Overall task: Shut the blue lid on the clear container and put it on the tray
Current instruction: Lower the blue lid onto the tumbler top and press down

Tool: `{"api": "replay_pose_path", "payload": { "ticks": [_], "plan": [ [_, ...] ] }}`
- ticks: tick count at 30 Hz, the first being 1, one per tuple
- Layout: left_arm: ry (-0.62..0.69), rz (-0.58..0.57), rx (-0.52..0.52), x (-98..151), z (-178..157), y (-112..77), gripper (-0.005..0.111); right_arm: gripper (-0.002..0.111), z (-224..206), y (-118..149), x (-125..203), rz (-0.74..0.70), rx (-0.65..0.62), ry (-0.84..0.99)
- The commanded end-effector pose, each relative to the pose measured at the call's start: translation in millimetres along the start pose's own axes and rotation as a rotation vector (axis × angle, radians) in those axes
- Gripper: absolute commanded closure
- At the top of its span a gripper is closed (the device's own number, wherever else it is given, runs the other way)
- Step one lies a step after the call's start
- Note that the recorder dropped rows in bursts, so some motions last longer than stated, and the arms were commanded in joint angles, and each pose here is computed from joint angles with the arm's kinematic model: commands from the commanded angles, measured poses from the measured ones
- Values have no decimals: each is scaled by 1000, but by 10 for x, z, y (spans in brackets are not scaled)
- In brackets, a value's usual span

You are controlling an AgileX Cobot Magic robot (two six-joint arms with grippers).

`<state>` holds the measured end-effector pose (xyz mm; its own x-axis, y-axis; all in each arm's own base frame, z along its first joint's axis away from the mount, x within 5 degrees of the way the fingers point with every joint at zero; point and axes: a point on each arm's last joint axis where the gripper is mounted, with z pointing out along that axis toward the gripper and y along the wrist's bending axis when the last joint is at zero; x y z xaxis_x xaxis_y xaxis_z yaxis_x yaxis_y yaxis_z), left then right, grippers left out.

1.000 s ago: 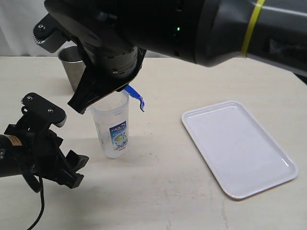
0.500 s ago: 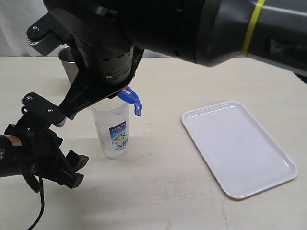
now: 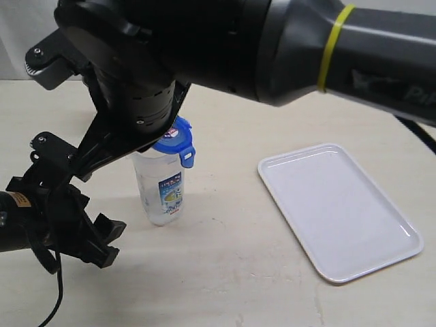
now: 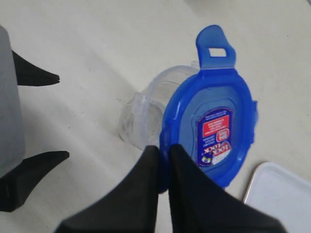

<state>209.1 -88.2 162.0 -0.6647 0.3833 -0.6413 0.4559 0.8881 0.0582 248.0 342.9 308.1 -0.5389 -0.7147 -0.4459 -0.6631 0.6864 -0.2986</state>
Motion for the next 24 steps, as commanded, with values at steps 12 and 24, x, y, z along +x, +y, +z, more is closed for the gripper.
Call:
{"api": "replay_pose_path", "payload": {
  "ticks": [12, 24],
  "plan": [
    [-12, -17, -8, -4, -13, 11, 40, 104, 63, 60, -70, -30, -33, -63],
    [-12, -17, -8, -4, -13, 11, 40, 104, 316, 148, 1, -124, -19, 40]
  ]
}}
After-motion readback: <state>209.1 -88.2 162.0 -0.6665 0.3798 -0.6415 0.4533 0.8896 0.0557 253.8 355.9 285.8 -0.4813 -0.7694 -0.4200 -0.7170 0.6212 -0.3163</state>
